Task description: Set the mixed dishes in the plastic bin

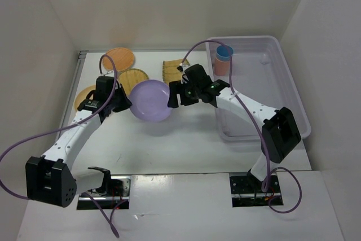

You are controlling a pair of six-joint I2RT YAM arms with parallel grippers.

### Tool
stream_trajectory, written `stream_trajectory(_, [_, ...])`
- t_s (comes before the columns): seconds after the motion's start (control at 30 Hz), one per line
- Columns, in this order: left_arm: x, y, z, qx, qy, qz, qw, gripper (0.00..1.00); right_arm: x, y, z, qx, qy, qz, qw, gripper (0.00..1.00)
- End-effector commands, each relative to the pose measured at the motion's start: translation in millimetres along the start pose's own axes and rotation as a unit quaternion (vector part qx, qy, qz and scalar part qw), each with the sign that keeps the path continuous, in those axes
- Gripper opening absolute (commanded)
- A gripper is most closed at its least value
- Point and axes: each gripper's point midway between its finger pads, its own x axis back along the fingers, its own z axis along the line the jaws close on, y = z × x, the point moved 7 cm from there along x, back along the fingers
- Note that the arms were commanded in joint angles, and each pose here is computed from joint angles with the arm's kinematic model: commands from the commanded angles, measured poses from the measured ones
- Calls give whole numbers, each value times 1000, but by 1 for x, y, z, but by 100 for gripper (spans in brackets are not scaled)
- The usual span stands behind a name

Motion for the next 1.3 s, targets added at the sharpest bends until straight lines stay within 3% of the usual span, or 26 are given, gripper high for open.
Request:
stream_trajectory(0.0, [14,-6,-13,-5,-56,29,998,0,-7,2,9,2,29,-10,1000,81])
stream_trajectory(0.43, [38,-8,-28,-11,-136,31,990,0,-8,-2,12,-1,34,-3,999,78])
stream_trajectory(0.53, [40,-9,-34,-13,-163,41,986,0,-8,-1,13,-10,36,-7,999,66])
stream_trajectory(0.57, [39,-13,-32,-12,-164,49,985,0,-7,2,16,-9,43,-9,999,54])
stream_trajectory(0.63, [37,-16,-31,-11,-164,50,985,0,-6,7,19,-12,47,-18,999,39])
stream_trajectory(0.67, [37,-16,-31,-11,-164,50,985,0,-6,7,19,-12,47,-18,999,23])
stream_trajectory(0.77, [30,-18,-24,-6,-142,48,989,3,-3,11,18,-24,31,-31,999,0])
stream_trajectory(0.9, [23,-19,-21,-10,-132,55,990,32,4,15,20,-26,32,-43,998,0])
stream_trajectory(0.93, [25,-17,-22,-11,-134,51,990,46,7,17,22,-25,34,-47,998,0])
stream_trajectory(1.0, [26,-10,-25,-18,-141,39,989,54,18,24,23,-28,21,-73,997,0])
stream_trajectory(1.03, [27,-6,-25,-22,-140,32,989,74,23,23,21,-30,9,-73,997,0])
stream_trajectory(1.13, [36,15,-20,-25,-114,-7,993,97,49,39,16,-35,-38,-114,992,0])
stream_trajectory(1.27, [49,43,9,2,2,-103,995,100,82,51,-13,-60,-91,-168,980,0])
